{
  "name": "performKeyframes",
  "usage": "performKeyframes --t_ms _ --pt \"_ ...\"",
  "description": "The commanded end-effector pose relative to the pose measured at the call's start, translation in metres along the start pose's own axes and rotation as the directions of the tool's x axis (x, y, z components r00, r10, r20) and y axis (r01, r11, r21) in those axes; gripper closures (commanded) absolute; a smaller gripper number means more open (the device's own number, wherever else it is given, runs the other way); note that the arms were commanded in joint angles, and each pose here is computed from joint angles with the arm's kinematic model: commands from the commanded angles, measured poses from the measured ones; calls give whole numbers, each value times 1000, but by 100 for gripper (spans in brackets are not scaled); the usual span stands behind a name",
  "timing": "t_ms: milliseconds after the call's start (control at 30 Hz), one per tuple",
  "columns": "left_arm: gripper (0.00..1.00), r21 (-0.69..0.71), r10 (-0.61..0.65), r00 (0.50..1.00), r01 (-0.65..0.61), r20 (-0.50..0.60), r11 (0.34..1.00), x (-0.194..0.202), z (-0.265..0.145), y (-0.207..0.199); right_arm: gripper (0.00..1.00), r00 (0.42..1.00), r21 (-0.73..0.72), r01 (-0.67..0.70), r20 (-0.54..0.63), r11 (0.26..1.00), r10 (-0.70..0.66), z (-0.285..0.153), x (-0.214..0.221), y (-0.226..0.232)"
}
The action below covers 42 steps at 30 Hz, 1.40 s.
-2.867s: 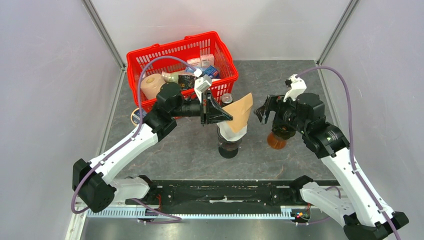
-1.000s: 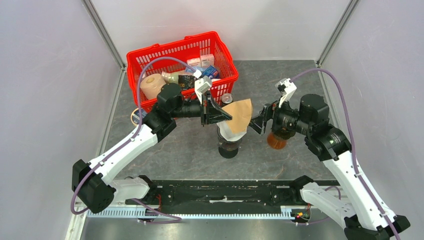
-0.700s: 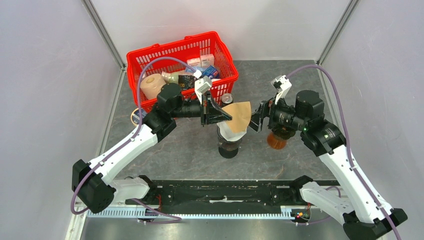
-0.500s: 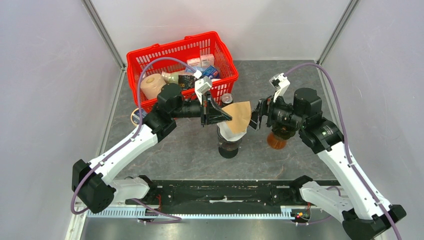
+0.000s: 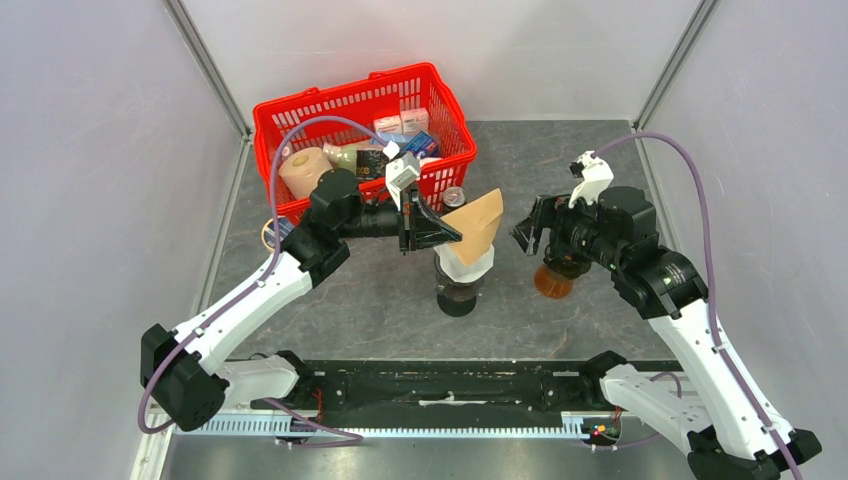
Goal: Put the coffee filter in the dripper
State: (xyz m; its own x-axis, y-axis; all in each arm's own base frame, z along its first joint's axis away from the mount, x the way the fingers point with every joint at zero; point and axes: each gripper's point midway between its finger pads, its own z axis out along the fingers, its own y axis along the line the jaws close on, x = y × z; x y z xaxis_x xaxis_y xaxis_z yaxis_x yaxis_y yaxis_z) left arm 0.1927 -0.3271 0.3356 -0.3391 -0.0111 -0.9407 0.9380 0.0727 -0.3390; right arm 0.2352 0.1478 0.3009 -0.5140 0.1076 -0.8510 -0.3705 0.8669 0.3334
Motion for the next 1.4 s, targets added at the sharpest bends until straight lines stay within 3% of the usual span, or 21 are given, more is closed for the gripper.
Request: performKeyframes --t_ms 0,300,967,1367 --pt "98 0 61 997 -61 50 998 -15 -3 -7 3 1000 -16 -21 -5 1000 21 -2 -2 4" --pt "98 -38 52 995 -49 88 998 -23 -2 -1 3 992 -214 -106 -86 971 89 -5 16 40" --pt "98 -33 49 991 -45 123 998 -28 -4 -5 3 992 -237 -116 -79 965 99 16 5 45" --pt "98 -50 51 991 -45 128 998 -29 -4 -2 3 996 -291 -90 -26 952 86 3 -5 55"
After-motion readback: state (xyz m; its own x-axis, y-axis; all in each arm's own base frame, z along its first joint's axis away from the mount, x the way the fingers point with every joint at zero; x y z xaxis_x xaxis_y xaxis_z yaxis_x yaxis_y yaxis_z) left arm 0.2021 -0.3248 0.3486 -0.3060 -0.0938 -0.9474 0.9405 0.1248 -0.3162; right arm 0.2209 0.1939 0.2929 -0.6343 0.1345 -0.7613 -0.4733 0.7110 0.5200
